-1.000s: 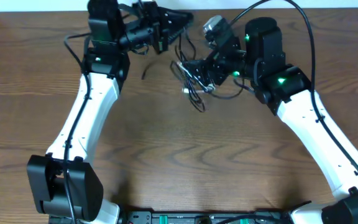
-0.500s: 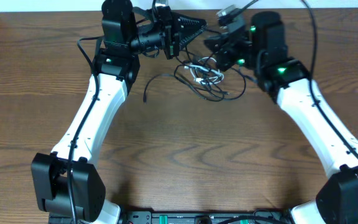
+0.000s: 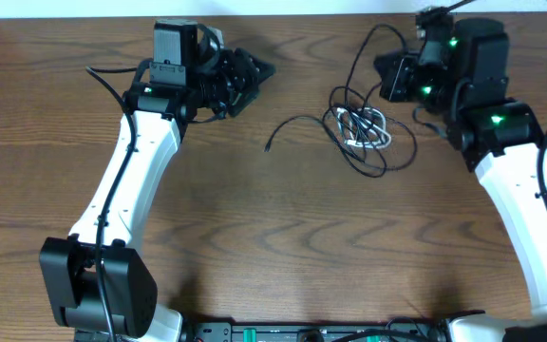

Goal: Untangle cables

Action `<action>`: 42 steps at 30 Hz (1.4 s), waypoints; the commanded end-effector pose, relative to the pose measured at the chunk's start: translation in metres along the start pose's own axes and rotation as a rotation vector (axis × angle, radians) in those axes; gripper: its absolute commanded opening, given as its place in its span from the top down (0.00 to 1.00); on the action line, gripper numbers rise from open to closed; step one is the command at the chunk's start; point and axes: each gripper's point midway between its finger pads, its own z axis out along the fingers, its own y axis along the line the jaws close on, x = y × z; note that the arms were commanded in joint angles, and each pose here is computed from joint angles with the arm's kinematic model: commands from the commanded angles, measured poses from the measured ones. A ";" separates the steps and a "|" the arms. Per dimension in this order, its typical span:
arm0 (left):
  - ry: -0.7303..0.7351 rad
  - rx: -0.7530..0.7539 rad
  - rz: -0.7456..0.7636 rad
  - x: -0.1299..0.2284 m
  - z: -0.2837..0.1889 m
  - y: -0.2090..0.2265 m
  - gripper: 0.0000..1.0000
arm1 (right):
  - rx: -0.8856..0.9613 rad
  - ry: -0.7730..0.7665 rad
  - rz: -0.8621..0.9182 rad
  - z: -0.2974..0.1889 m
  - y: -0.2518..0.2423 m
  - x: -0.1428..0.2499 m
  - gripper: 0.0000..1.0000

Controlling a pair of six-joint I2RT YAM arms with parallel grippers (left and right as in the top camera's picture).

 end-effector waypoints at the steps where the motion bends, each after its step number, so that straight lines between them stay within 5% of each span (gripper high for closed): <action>1: -0.056 -0.055 0.146 -0.005 -0.003 0.003 0.38 | 0.112 0.013 0.094 0.013 -0.012 0.011 0.99; 6: 0.011 -0.065 0.168 0.017 0.018 0.002 0.27 | 0.149 0.023 0.103 0.019 -0.011 0.019 0.99; 15: 0.170 -0.103 0.203 0.074 0.087 0.012 0.34 | 0.162 0.050 0.108 0.019 -0.014 0.026 0.99; 24: 0.170 -0.061 0.166 0.094 0.153 0.013 0.34 | 0.168 0.062 0.096 0.018 -0.015 0.029 0.99; 29: 0.201 -0.069 0.156 0.112 0.177 0.023 0.51 | 0.171 0.067 0.097 0.018 -0.016 0.030 0.99; 32: 0.206 -0.091 0.147 0.113 0.184 0.033 0.76 | 0.175 0.073 0.090 0.018 -0.017 0.031 0.99; 33: 0.199 -0.093 0.146 0.110 0.183 0.034 0.92 | 0.183 0.074 0.091 0.017 -0.018 0.032 0.99; 42: 0.169 -0.060 0.142 0.049 0.122 0.037 0.92 | 0.477 0.041 0.190 -0.015 -0.111 0.022 0.99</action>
